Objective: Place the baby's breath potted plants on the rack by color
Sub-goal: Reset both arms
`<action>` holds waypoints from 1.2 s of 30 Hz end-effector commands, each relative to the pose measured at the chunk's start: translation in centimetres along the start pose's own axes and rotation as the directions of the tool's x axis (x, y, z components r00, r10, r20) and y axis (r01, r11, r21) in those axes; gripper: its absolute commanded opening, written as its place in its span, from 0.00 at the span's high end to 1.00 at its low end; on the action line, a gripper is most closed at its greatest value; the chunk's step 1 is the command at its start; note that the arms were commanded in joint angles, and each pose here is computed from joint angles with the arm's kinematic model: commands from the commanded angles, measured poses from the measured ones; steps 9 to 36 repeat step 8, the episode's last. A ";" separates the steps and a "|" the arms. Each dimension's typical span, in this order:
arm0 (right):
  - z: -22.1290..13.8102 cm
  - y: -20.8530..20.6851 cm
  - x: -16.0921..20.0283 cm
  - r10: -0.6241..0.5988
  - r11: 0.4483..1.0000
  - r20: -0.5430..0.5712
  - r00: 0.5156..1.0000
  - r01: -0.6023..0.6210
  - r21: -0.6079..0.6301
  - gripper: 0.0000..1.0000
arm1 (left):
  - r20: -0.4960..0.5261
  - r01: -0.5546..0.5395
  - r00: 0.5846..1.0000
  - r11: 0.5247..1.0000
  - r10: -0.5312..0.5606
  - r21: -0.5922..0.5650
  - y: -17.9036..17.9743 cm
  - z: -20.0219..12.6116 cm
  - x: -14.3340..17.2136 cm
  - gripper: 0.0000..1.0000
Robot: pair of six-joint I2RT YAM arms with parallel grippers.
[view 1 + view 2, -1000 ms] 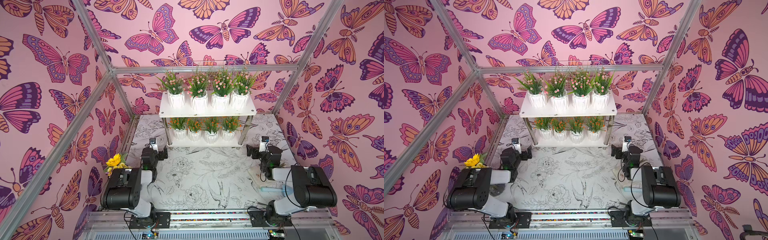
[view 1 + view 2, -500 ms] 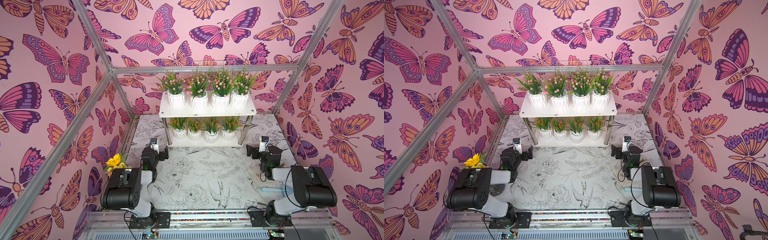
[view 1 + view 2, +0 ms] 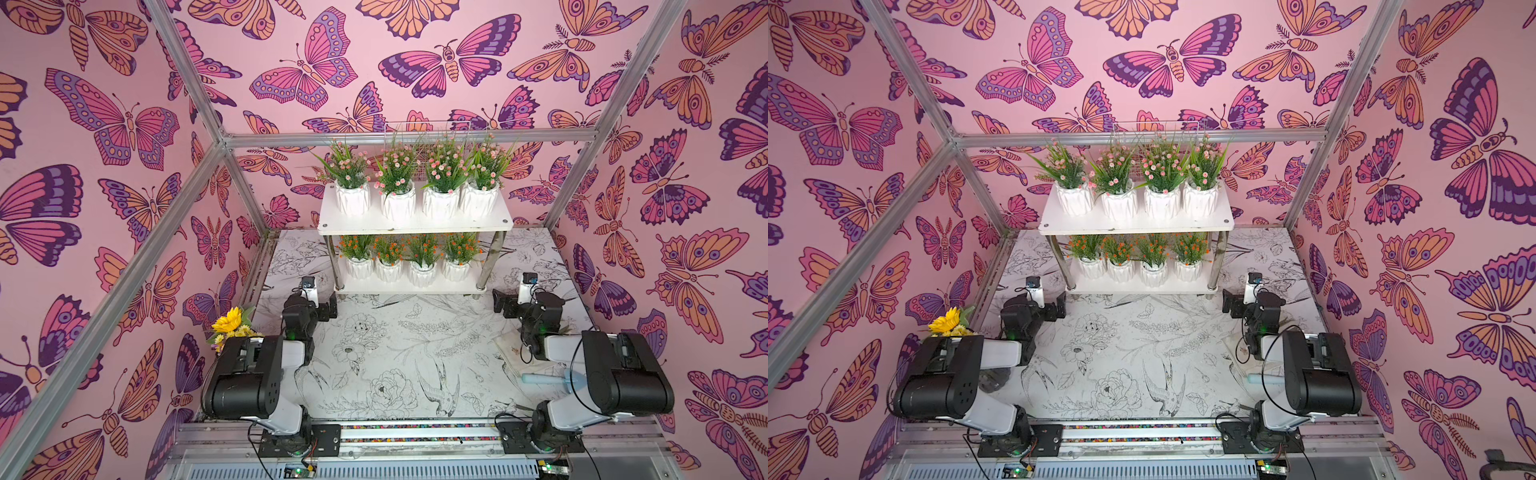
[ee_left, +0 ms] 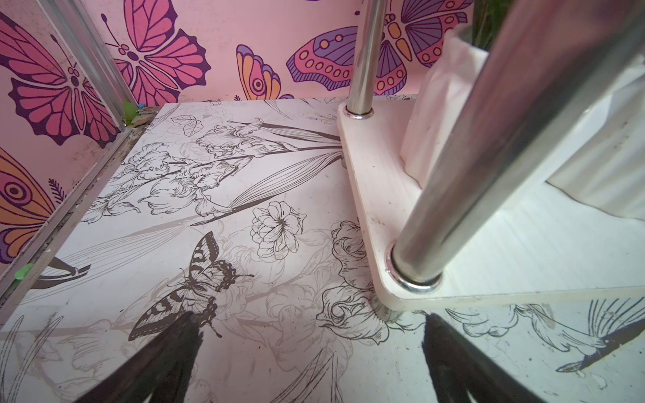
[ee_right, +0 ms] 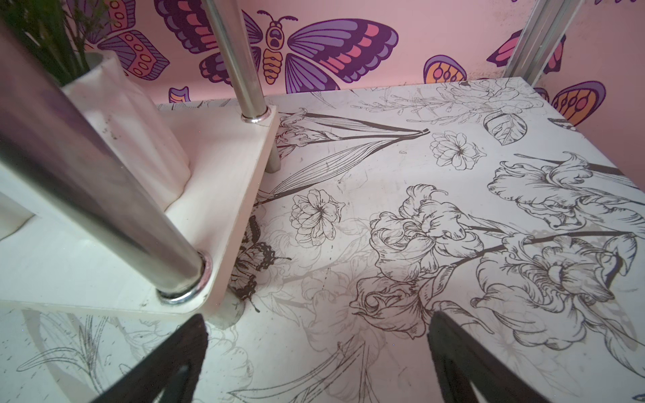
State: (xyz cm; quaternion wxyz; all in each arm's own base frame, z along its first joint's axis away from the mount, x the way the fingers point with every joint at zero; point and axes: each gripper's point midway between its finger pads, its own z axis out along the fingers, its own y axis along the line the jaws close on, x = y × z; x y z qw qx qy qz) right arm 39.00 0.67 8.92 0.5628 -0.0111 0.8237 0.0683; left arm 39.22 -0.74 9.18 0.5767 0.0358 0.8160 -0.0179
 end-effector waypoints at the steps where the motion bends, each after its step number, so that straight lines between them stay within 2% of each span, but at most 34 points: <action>1: 0.1 0.4 -0.7 -0.018 1.000 0.013 1.000 0.019 -0.019 0.01 | 0.002 -0.015 1.000 1.000 0.015 0.014 -0.2 -0.2 0.3 0.00; 36: 0.1 0.4 -0.7 -0.018 1.000 0.014 1.000 0.018 -0.019 0.01 | 0.005 -0.012 1.000 1.000 0.012 0.014 -0.2 -0.2 0.2 0.00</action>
